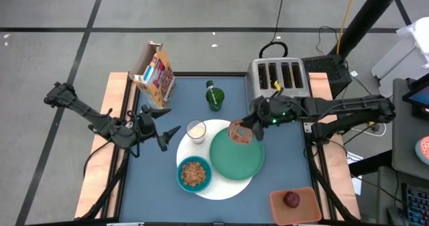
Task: Arrange a breakfast setting
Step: Put the toasted bread on the green plate, then put the red apple on the white table mat to the right of the cup of milk
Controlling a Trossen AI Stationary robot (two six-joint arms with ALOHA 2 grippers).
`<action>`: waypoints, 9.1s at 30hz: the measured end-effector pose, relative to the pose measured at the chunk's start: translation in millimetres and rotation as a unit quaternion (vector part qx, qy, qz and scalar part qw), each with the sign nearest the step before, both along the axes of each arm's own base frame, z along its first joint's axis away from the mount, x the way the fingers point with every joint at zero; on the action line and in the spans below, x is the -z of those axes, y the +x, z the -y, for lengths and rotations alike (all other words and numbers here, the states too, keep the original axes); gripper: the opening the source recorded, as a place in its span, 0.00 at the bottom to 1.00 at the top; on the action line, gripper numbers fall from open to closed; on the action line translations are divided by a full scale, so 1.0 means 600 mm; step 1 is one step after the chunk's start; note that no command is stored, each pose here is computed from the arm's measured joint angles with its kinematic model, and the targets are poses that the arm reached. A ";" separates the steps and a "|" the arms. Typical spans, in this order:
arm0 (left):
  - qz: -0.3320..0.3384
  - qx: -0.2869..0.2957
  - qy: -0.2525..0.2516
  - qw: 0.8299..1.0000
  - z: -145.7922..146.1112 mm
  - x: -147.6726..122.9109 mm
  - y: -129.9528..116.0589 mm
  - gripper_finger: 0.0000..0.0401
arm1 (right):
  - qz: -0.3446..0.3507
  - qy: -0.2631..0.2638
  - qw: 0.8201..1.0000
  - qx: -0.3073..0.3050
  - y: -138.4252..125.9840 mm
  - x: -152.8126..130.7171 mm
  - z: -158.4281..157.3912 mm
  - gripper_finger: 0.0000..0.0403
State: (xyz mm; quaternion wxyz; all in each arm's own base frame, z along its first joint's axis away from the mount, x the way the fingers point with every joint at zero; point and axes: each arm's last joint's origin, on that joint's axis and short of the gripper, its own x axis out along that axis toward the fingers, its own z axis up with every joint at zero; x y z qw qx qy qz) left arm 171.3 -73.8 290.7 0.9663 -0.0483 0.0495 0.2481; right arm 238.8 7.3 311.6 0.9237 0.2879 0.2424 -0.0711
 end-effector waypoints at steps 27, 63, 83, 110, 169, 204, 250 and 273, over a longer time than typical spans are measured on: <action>0.000 0.000 0.000 1.000 0.000 0.000 0.000 0.98 | -0.140 0.010 0.989 -0.037 0.077 0.114 -0.055 0.22; 0.000 0.000 0.000 1.000 0.000 0.000 0.000 0.98 | -0.228 0.006 0.972 -0.049 0.087 0.201 -0.062 0.22; 0.000 0.000 0.000 1.000 0.000 0.000 0.000 0.98 | -0.196 -0.051 0.979 -0.014 0.095 0.196 -0.056 0.23; 0.000 0.000 0.000 1.000 0.000 0.000 0.000 0.98 | -0.197 -0.049 0.979 -0.011 0.094 0.197 -0.056 0.67; 0.001 0.000 0.000 1.000 0.000 0.000 0.000 0.98 | -0.153 0.154 0.970 -0.108 0.003 0.085 -0.120 0.99; 0.001 0.003 0.000 1.000 0.000 -0.001 0.001 0.98 | -0.498 0.405 0.758 0.112 -0.173 0.116 -0.314 0.99; 0.001 0.004 -0.002 1.000 0.001 0.000 0.000 0.98 | -0.486 0.390 0.772 0.125 -0.168 0.251 -0.323 0.98; 0.002 0.004 -0.002 1.000 0.001 0.000 0.001 0.98 | -0.485 0.396 0.769 0.129 -0.169 0.256 -0.321 0.98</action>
